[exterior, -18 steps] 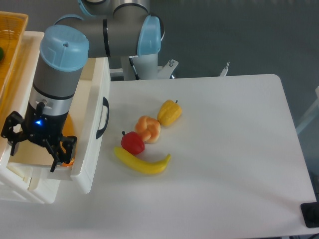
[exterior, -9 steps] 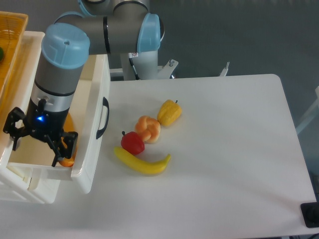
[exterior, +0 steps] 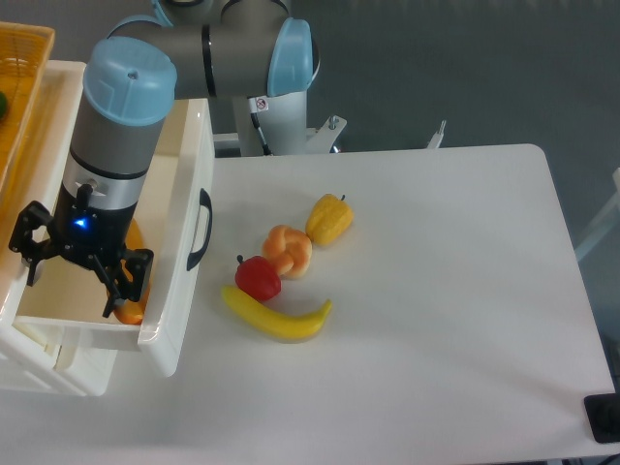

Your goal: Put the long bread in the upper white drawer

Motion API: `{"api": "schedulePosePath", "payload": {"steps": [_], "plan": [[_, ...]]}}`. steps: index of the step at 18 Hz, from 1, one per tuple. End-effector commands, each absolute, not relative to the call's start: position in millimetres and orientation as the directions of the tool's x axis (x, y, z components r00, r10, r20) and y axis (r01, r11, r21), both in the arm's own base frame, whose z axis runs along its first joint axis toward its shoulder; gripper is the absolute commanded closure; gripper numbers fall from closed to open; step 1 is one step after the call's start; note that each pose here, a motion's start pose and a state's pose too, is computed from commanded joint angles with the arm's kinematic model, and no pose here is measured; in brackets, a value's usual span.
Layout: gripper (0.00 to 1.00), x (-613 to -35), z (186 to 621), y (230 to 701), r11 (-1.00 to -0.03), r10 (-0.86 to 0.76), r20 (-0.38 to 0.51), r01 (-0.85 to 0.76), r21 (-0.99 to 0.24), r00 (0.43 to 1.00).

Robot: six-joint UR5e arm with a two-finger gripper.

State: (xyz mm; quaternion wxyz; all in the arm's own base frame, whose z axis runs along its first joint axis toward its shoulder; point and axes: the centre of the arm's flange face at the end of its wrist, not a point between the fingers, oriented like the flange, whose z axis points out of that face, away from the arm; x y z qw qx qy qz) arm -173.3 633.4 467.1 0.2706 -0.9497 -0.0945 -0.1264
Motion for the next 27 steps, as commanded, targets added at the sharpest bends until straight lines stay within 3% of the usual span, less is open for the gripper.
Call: {"api": "schedulePosePath", "payload": {"steps": [4, 27], "plan": [[0.0, -179.1, 489.8, 632.6, -0.813, 0.113, 0.282, 0.252, -0.525, 0.953], [0.0, -202.1, 467.3, 638.9, -0.823, 0.141, 0.288, 0.273, -0.498, 0.947]]}}
